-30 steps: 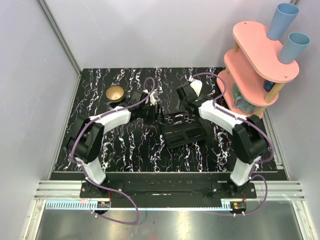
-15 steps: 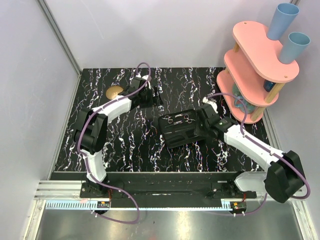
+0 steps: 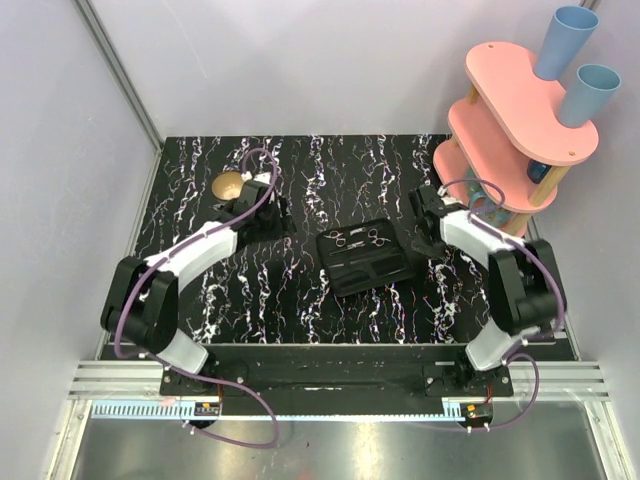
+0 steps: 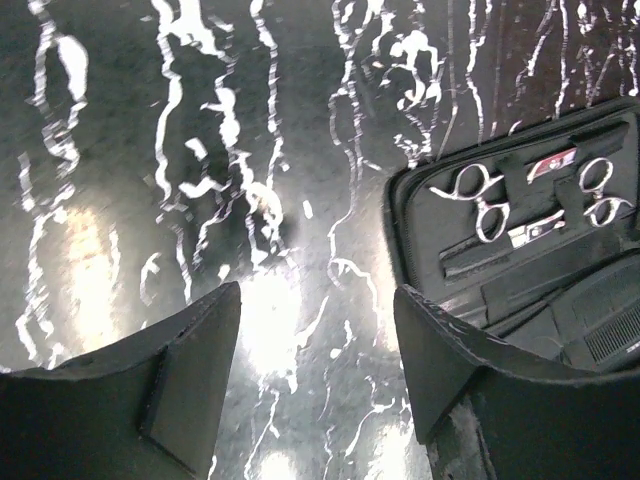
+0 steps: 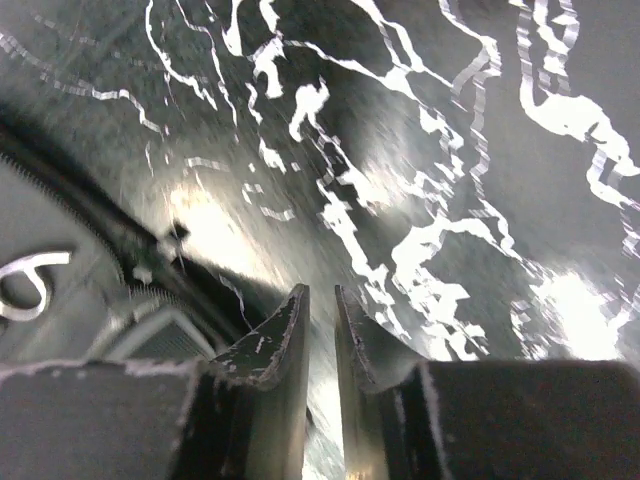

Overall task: Sort the hair-cutting tools
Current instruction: Place the scissors in the hairdressing tool bag, then close the hairdressing tool bag at the center of the board.

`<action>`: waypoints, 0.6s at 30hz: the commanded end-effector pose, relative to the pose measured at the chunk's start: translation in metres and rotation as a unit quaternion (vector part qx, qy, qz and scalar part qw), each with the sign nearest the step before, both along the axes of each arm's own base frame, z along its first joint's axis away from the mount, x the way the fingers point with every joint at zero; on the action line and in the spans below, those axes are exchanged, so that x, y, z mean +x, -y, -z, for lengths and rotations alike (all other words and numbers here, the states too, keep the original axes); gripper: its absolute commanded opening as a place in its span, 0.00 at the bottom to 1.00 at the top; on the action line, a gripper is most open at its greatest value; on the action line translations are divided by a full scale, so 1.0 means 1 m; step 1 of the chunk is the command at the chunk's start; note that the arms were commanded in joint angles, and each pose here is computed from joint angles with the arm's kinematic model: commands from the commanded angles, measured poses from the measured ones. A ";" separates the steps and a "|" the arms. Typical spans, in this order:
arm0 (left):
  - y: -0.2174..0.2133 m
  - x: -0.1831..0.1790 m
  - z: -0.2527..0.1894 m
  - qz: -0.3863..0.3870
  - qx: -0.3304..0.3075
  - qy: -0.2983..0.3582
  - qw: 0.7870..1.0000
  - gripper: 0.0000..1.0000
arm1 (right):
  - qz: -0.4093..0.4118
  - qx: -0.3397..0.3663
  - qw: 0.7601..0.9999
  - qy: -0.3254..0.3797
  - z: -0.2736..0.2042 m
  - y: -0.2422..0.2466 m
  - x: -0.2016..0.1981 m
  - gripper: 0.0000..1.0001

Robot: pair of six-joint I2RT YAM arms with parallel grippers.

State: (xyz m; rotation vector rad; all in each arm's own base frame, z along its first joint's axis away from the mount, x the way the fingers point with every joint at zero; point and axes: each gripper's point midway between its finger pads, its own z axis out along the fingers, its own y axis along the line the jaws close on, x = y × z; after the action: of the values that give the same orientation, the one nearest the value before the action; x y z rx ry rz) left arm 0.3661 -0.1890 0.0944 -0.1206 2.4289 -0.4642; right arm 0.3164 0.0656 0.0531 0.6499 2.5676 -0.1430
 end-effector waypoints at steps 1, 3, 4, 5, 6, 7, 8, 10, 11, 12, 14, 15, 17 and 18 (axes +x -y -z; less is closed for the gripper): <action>-0.035 -0.018 -0.008 -0.069 0.033 0.006 0.997 0.66 | -0.045 -0.009 0.998 -0.038 0.034 -0.012 0.028 0.20; -0.052 -0.033 -0.006 -0.100 0.052 -0.001 0.994 0.65 | -0.062 0.019 0.997 -0.048 0.038 -0.025 0.027 0.15; -0.064 -0.047 0.000 -0.132 0.062 -0.025 0.989 0.65 | -0.070 0.024 0.996 -0.042 0.035 -0.031 0.026 0.13; -0.082 -0.056 0.000 -0.167 0.084 -0.019 0.982 0.64 | -0.072 0.029 0.996 -0.046 0.036 -0.034 0.020 0.13; -0.089 -0.062 -0.001 -0.183 0.088 -0.019 0.979 0.64 | -0.076 0.046 0.995 -0.049 0.035 -0.040 0.015 0.12; -0.096 -0.070 -0.001 -0.200 0.092 -0.021 0.975 0.64 | -0.079 0.060 0.994 -0.046 0.030 -0.044 0.011 0.11; -0.101 -0.079 -0.002 -0.209 0.087 -0.017 0.974 0.64 | -0.091 0.081 0.991 -0.059 0.033 -0.054 -0.002 0.11; -0.104 -0.090 -0.006 -0.223 0.069 -0.016 0.972 0.64 | -0.110 0.101 0.987 -0.063 0.030 -0.068 -0.013 0.09; -0.105 -0.096 0.000 -0.225 0.068 -0.023 0.972 0.65 | -0.129 0.117 0.982 -0.074 0.030 -0.081 -0.024 0.09; -0.104 -0.100 0.001 -0.229 0.058 -0.029 0.971 0.65 | -0.137 0.124 0.980 -0.079 0.030 -0.087 -0.029 0.08; -0.100 -0.109 0.006 -0.224 0.042 -0.040 0.973 0.65 | -0.154 0.151 0.973 -0.084 0.022 -0.104 -0.037 0.07; -0.097 -0.112 0.008 -0.224 0.034 -0.046 0.973 0.65 | -0.171 0.157 0.969 -0.085 0.018 -0.116 -0.044 0.06; -0.090 -0.121 0.015 -0.207 0.020 -0.060 0.976 0.64 | -0.193 0.181 0.961 -0.080 0.006 -0.136 -0.050 0.06; -0.085 -0.124 0.017 -0.199 0.014 -0.066 0.978 0.64 | -0.210 0.187 0.956 -0.079 0.002 -0.148 -0.055 0.06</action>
State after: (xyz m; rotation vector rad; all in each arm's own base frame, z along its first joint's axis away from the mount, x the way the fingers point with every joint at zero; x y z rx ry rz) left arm 0.2548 -0.0931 0.0850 -0.5927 2.4203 -0.1698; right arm 0.2788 0.1594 0.0178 0.3234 2.8501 0.1927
